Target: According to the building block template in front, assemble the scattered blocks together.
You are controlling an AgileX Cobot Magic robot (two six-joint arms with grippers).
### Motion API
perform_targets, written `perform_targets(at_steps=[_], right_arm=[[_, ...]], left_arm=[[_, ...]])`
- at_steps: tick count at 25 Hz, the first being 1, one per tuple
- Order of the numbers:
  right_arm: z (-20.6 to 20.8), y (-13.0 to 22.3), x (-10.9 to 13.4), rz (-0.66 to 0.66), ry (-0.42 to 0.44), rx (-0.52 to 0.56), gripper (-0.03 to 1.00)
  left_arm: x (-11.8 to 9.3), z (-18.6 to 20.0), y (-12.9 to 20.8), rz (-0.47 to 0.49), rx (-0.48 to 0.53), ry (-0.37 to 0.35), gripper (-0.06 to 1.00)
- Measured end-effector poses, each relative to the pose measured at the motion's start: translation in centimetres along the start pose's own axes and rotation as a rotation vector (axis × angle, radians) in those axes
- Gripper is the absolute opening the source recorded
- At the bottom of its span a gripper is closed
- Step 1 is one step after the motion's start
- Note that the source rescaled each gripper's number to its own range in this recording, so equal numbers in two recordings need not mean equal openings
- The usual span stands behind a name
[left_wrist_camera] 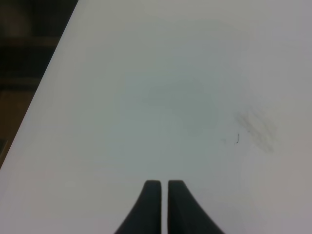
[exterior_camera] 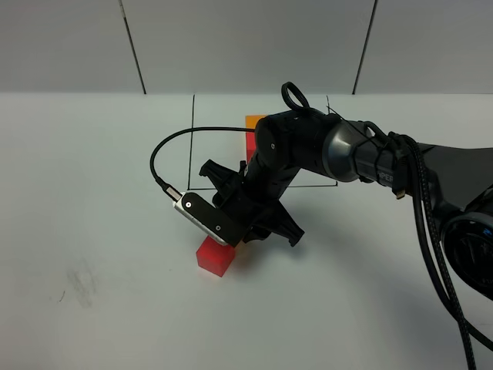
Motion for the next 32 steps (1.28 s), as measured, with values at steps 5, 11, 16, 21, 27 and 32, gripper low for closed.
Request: perform_targets(at_steps=[5, 11, 16, 21, 27, 32], right_arm=[[-0.8, 0.3, 0.1, -0.040, 0.005, 0.014, 0.65], [-0.8, 0.3, 0.1, -0.058, 0.013, 0.016, 0.70], [-0.8, 0.5, 0.1, -0.088, 0.013, 0.037, 0.71], [-0.7, 0.9, 0.2, -0.109, 0.007, 0.074, 0.71], [-0.5, 1.2, 0.2, -0.121, 0.003, 0.098, 0.74], [-0.1, 1.3, 0.1, -0.130, 0.006, 0.116, 0.74]], left_arm=[[0.0, 0.0, 0.0, 0.000, -0.001, 0.000, 0.00], [0.0, 0.0, 0.0, 0.000, -0.001, 0.000, 0.00], [0.0, 0.0, 0.0, 0.000, -0.001, 0.000, 0.00], [0.0, 0.0, 0.0, 0.000, -0.001, 0.000, 0.00], [0.0, 0.0, 0.0, 0.000, -0.001, 0.000, 0.00], [0.0, 0.0, 0.0, 0.000, -0.001, 0.000, 0.00]])
Point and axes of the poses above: a point on each arm's last joint axis where the gripper is mounted, z pointing back along that axis away from the gripper, x along the wrist's bending axis when the last joint is at zero, y = z × x, the point moved 2 cm from there along -z, pointing out along that axis toward the gripper, and after that the axes turned 11 degrees about -z, right-handed, at the moved point
